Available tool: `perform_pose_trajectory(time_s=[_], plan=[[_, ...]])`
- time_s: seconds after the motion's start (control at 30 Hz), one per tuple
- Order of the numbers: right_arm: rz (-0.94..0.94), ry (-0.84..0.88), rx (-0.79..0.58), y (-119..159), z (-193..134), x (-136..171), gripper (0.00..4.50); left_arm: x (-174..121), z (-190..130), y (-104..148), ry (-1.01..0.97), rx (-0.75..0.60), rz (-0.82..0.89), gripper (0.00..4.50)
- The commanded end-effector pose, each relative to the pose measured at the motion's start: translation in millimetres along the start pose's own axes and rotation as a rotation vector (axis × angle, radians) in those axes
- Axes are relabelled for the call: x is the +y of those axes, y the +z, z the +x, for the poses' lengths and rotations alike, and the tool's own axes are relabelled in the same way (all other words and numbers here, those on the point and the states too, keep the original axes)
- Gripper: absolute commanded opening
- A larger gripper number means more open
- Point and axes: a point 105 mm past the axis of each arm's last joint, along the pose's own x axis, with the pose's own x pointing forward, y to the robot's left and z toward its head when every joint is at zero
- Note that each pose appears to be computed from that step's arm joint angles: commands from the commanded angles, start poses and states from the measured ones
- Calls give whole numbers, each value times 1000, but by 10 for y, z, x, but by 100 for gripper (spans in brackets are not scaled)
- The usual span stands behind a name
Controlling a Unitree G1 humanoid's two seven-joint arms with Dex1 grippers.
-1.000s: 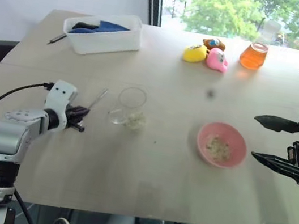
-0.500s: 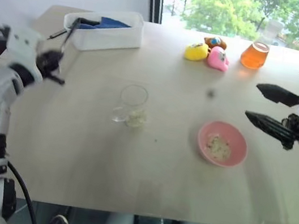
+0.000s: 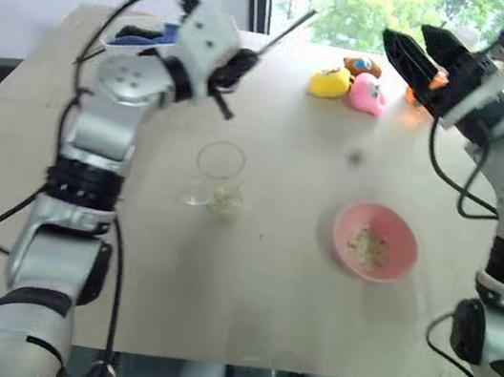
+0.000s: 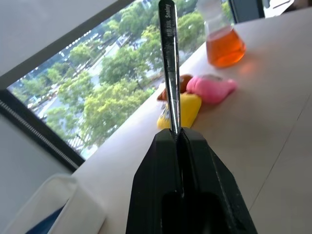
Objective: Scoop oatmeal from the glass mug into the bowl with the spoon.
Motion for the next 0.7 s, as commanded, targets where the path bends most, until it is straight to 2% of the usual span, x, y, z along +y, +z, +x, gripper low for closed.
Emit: perform_pose_trajectory(time_s=[0.03, 0.23, 0.43, 0.63, 0.7], plan=[[109, -64, -16, 45, 108, -24, 450, 66, 88, 304, 22, -107, 53, 7], [356, -36, -85, 151, 259, 91, 450, 55, 105, 415, 2, -152, 34, 7], [416, 2, -120, 250, 328, 153, 450, -29, 58, 408, -33, -144, 9, 7], [496, 52, -132, 244, 369, 260, 450, -115, 42, 510, -63, -175, -24, 7], [503, 45, -152, 262, 374, 249, 393, -124, 50, 516, -66, -172, -29, 0]])
